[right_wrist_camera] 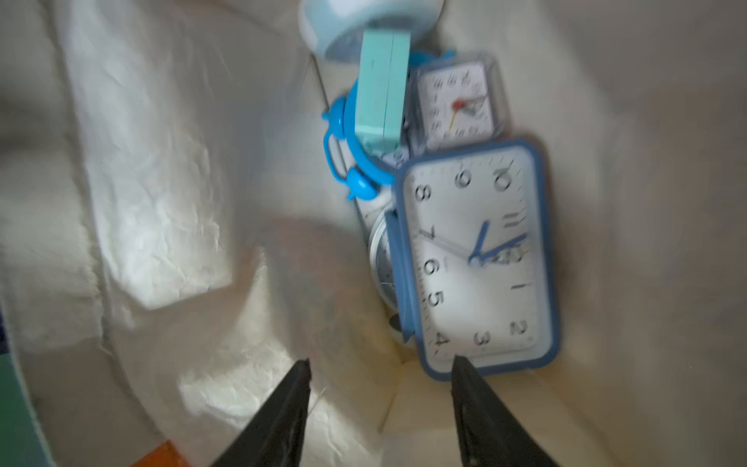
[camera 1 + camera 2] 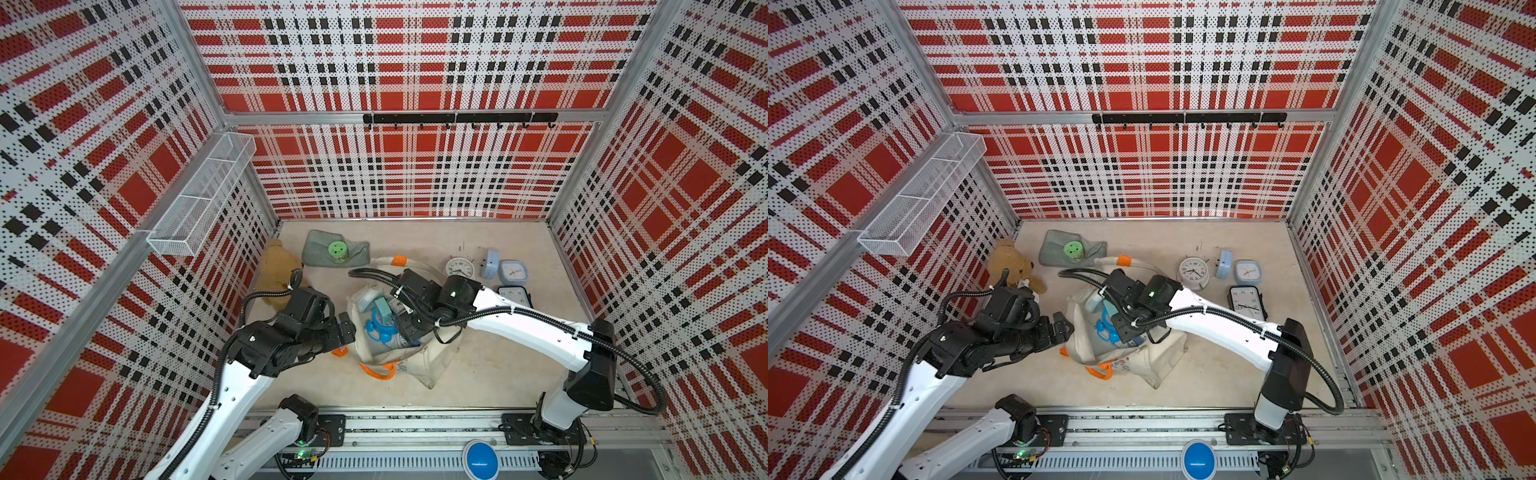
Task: Take the alarm clock out of the canvas bag
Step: Adjust the canvas bag at the center of the board.
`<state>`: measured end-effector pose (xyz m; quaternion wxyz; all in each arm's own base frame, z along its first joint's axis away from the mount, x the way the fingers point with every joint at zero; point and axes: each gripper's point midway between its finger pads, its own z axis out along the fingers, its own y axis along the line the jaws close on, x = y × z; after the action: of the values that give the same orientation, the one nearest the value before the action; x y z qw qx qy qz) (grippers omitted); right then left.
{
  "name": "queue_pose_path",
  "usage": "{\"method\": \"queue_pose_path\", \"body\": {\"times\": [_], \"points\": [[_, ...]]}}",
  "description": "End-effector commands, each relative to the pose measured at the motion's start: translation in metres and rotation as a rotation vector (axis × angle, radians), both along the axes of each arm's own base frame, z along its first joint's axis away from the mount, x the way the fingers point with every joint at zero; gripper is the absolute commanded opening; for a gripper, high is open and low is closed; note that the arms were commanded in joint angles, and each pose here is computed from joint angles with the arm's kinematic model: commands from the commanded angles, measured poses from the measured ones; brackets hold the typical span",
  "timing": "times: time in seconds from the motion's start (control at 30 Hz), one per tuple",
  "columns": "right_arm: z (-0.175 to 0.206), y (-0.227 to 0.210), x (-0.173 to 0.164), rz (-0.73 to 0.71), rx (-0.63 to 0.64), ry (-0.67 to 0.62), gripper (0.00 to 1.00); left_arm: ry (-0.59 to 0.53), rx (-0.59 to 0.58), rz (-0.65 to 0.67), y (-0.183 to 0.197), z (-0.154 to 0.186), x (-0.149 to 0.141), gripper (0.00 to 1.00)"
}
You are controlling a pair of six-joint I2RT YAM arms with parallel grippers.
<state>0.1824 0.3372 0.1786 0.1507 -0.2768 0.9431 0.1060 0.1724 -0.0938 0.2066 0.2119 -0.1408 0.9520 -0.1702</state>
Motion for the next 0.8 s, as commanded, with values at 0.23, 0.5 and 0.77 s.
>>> {"method": "queue_pose_path", "body": {"times": [0.23,0.5,0.77], "points": [[-0.068,-0.026,-0.07,-0.133,-0.084,0.251,0.65,0.033,-0.05,0.014,-0.011,-0.022,0.002,0.98],[-0.09,-0.023,-0.06,-0.145,-0.141,0.208,0.81,0.069,-0.052,-0.016,-0.033,-0.048,-0.008,0.86],[-0.073,-0.013,-0.04,-0.111,-0.145,0.119,0.96,0.114,-0.011,-0.013,-0.037,-0.073,-0.018,0.68]]}}
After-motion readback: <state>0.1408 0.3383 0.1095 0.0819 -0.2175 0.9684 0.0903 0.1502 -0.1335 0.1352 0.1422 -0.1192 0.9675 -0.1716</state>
